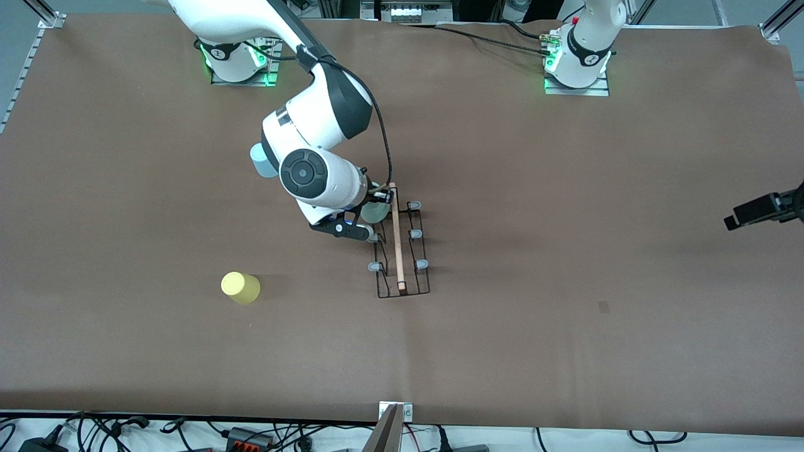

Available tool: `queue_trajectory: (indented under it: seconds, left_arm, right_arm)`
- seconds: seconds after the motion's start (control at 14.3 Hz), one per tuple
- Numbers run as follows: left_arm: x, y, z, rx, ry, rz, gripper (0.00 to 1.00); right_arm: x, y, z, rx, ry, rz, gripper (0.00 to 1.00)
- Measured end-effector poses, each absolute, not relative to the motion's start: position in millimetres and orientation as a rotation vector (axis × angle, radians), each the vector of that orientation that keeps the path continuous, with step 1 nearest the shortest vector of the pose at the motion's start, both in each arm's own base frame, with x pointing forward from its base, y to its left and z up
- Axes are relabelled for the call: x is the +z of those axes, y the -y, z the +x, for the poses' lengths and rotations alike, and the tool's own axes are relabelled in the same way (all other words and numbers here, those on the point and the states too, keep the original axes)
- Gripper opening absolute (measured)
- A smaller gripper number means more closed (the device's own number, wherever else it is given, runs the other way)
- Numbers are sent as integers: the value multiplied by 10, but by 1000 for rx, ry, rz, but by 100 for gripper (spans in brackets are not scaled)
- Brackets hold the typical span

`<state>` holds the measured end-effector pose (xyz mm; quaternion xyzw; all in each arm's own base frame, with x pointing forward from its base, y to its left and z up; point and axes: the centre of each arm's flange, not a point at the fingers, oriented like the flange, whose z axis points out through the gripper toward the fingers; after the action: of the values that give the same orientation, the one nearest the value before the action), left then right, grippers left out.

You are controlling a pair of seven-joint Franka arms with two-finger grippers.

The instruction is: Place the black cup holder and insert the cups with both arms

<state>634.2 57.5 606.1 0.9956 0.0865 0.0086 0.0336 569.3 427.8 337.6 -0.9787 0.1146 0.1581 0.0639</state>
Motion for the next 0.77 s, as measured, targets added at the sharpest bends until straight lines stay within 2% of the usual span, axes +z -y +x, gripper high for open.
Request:
queue_trajectory:
  seconds: [0.28,0.35,0.56,0.77]
  left_arm:
    - [5968,-396,5899,116,-265,3102,100]
    - [5902,-410,5778,124,-277,3109,100]
    - [5828,-483,5609,118,-295,3105,100]
    - [5827,-388,5610,114,-267,3106,100]
  right_arm:
    - [3165,-4291,5736,469,-367,-2954,65]
    - [3152,-4287,5754,461,-387,-2952,70]
    - [3312,-4250,5875,406,-449,-2934,98]
    - [3613,-3969,6179,296,-535,-2921,100]
